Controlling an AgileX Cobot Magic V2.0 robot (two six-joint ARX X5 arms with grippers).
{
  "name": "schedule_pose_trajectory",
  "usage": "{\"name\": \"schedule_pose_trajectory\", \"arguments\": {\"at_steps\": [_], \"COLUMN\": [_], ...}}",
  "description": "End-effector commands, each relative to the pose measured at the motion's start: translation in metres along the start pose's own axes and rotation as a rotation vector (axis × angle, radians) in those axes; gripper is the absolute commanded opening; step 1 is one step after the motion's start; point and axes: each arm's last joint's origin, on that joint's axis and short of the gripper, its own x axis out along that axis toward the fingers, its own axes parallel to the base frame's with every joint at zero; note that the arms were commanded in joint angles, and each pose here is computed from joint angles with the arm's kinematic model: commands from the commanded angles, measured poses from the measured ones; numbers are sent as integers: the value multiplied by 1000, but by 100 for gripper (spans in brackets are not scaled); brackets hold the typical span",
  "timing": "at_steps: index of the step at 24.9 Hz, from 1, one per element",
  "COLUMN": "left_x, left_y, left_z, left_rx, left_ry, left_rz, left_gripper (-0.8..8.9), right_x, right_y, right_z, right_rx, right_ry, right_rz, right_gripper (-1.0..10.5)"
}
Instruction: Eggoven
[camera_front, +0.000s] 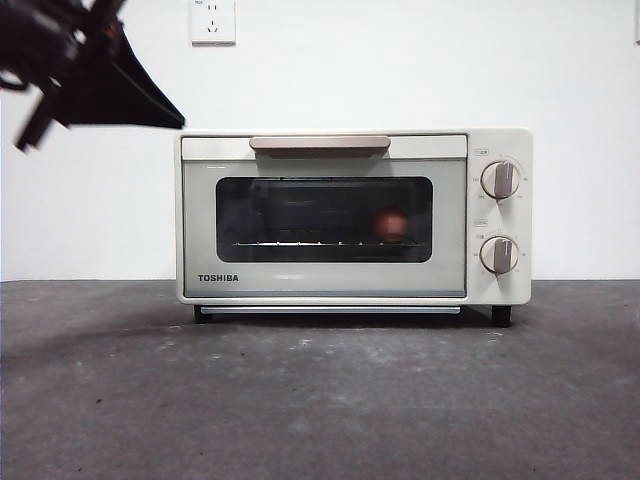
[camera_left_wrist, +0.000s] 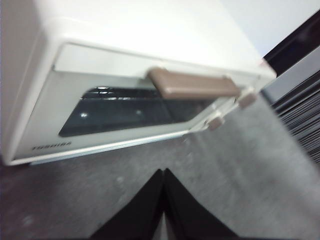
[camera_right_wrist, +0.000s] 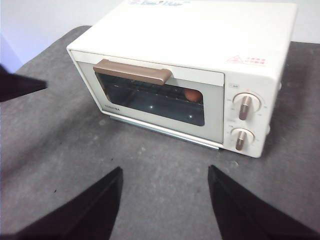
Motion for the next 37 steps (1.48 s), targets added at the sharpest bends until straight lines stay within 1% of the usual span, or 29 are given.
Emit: {"name": "schedule_pose_trajectory", "arguments": {"at_steps": [1, 4, 8, 13, 18, 23, 37], "left_x": [-14, -33, -55, -73, -79, -77, -77], "left_y": [-17, -31, -45, -55, -52, -45, -45], "left_z": [3, 3, 0, -6, -21, -35, -35], "left_rx": [138, 167, 214, 249, 256, 244, 243], "left_ry": [-18, -48, -91, -115, -126, -95, -94], "left_rz": [22, 35, 102, 118, 119, 129, 128], "left_gripper": [7, 7, 7, 7, 7, 7, 7], "right_x": [17, 36, 55, 66, 72, 72, 72], "right_y": [-1, -4, -8, -12, -15, -16, -16], "right_z": [-12, -28, -47, -65, -77, -78, -78], "right_rx": [-14, -12, -10, -5, -9, -5, -5], "right_ry": [-8, -52, -156, -212, -209, -214, -215], "right_rz": [13, 25, 50, 65, 62, 33, 33], "right_gripper": [198, 134, 0, 4, 4, 4, 4]}}
